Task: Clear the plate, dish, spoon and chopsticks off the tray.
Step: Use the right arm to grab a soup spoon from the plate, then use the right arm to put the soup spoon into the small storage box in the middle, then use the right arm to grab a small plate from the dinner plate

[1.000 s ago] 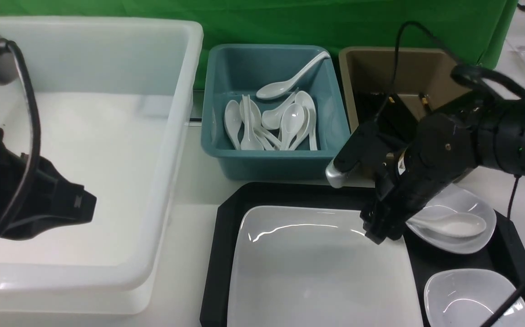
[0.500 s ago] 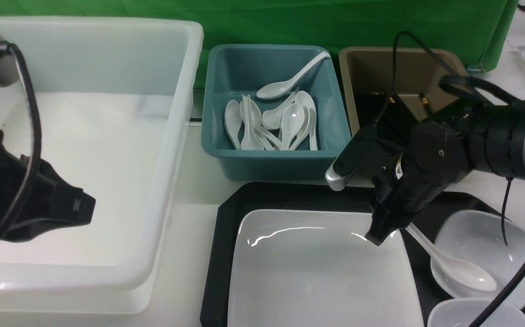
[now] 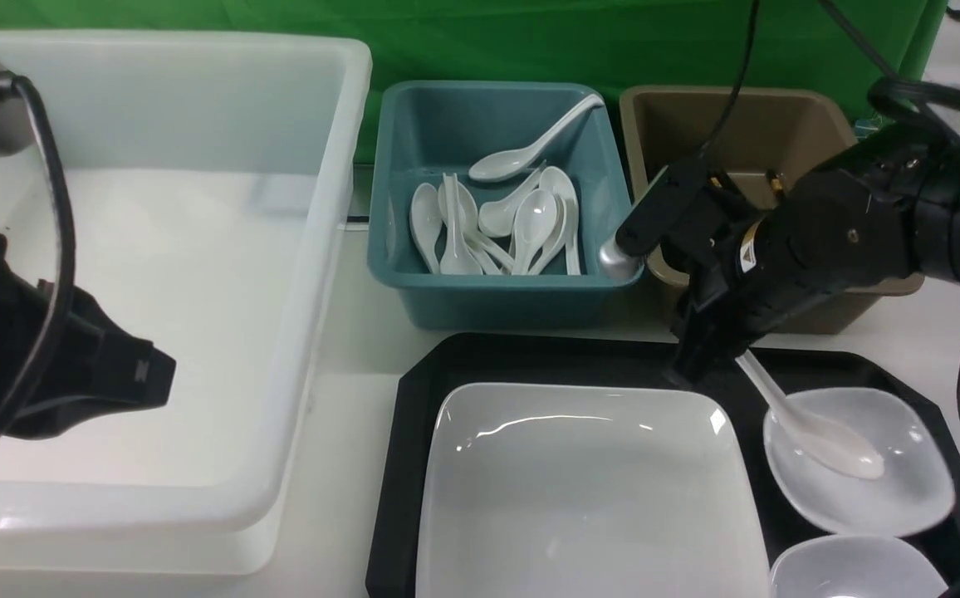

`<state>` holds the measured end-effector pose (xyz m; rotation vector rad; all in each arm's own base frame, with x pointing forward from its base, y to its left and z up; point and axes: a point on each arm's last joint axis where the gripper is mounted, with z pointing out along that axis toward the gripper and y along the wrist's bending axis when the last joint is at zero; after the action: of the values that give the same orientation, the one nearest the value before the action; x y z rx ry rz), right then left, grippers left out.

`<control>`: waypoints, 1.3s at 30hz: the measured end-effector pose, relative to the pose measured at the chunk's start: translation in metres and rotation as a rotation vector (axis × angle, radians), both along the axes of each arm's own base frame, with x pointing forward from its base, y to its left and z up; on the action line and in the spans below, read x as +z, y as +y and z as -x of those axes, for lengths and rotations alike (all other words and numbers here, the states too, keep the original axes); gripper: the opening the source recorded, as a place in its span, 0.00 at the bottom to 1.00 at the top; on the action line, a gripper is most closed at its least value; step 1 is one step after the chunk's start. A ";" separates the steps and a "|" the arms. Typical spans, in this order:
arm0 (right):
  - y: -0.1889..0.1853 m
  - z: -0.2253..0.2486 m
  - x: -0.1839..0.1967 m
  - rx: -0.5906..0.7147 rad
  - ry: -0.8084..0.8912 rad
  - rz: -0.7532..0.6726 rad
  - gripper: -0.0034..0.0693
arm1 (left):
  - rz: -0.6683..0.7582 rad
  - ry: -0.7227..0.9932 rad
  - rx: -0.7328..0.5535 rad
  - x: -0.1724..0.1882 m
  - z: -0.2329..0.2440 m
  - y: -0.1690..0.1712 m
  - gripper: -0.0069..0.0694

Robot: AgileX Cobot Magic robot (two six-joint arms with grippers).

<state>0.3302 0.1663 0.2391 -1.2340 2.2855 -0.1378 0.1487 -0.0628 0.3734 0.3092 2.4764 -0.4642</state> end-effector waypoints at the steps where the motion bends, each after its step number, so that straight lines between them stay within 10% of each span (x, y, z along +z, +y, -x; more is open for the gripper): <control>1: 0.001 0.000 0.008 -0.007 -0.020 -0.018 0.24 | 0.000 0.000 0.000 0.000 0.000 0.000 0.11; 11: 0.042 -0.034 0.115 -0.034 -0.495 -0.483 0.24 | 0.005 -0.014 0.004 0.001 -0.001 0.000 0.11; 21: 0.079 -0.092 0.077 -0.061 -0.596 -0.699 0.26 | 0.005 -0.014 0.004 0.001 -0.001 0.000 0.11; 27: 0.081 -0.096 0.063 -0.084 -0.549 -0.686 0.76 | 0.007 -0.013 0.007 0.001 -0.001 0.000 0.11; 31: 0.070 -0.084 0.077 -0.123 -0.459 -0.608 0.82 | 0.010 -0.017 0.011 0.001 -0.002 0.000 0.11; 39: -0.015 -0.002 0.136 -0.304 -0.028 -0.160 0.14 | 0.013 -0.025 0.014 0.002 -0.002 0.000 0.11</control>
<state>0.3317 0.1514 0.3749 -0.7960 2.3949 -0.0779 0.1509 -0.0630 0.3750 0.2902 2.4491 -0.4677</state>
